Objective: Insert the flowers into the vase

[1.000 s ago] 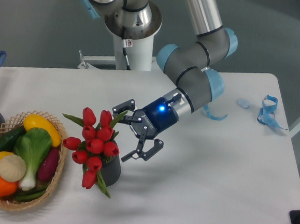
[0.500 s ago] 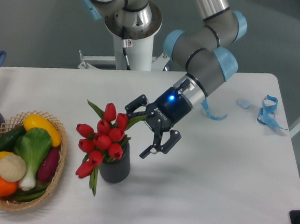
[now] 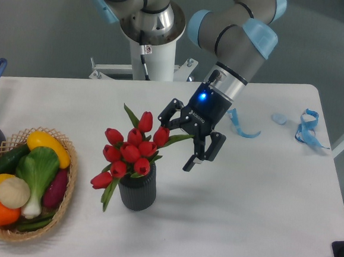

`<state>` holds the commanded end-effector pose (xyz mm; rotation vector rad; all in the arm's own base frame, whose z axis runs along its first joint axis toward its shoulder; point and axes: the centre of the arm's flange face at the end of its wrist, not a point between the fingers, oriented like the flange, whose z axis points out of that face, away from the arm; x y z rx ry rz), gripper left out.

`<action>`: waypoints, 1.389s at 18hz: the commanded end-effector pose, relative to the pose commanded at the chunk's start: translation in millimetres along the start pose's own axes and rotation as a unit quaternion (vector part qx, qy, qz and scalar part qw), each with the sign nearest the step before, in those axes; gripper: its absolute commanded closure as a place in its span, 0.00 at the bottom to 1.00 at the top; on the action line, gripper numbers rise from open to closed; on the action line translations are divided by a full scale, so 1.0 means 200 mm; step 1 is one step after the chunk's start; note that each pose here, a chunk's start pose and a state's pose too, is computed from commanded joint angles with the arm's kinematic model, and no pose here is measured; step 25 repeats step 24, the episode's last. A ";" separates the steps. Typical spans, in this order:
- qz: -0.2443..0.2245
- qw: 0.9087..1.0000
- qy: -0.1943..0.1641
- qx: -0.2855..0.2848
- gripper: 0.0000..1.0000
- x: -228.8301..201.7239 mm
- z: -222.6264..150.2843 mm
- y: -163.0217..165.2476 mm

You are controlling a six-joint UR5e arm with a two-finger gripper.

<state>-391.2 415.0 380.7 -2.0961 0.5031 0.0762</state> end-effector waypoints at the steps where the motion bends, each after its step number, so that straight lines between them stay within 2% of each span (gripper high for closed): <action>1: 0.000 1.000 -0.003 -0.007 0.00 -0.01 -0.01 0.01; 4: 0.014 0.996 -0.039 -0.076 0.00 -0.04 -0.15 0.01; 8: 0.026 0.976 -0.111 -0.183 0.00 -0.14 -0.44 -0.01; 11: 0.033 0.948 -0.166 -0.271 0.00 -0.20 -0.69 -0.07; 12: 0.027 0.938 -0.170 -0.301 0.00 -0.19 -0.72 -0.06; 14: 0.041 0.923 -0.162 -0.348 0.00 -0.18 -0.78 -0.07; 15: 0.059 0.918 -0.144 -0.364 0.00 -0.17 -0.80 -0.06; 18: 0.103 0.912 -0.067 -0.390 0.00 -0.17 -0.91 -0.06; 19: 0.111 0.911 -0.053 -0.393 0.00 -0.17 -0.95 -0.05; 23: 0.142 0.907 -0.026 -0.396 0.00 -0.13 -0.98 -0.03; 25: 0.138 0.907 -0.025 -0.397 0.00 -0.11 -0.98 0.00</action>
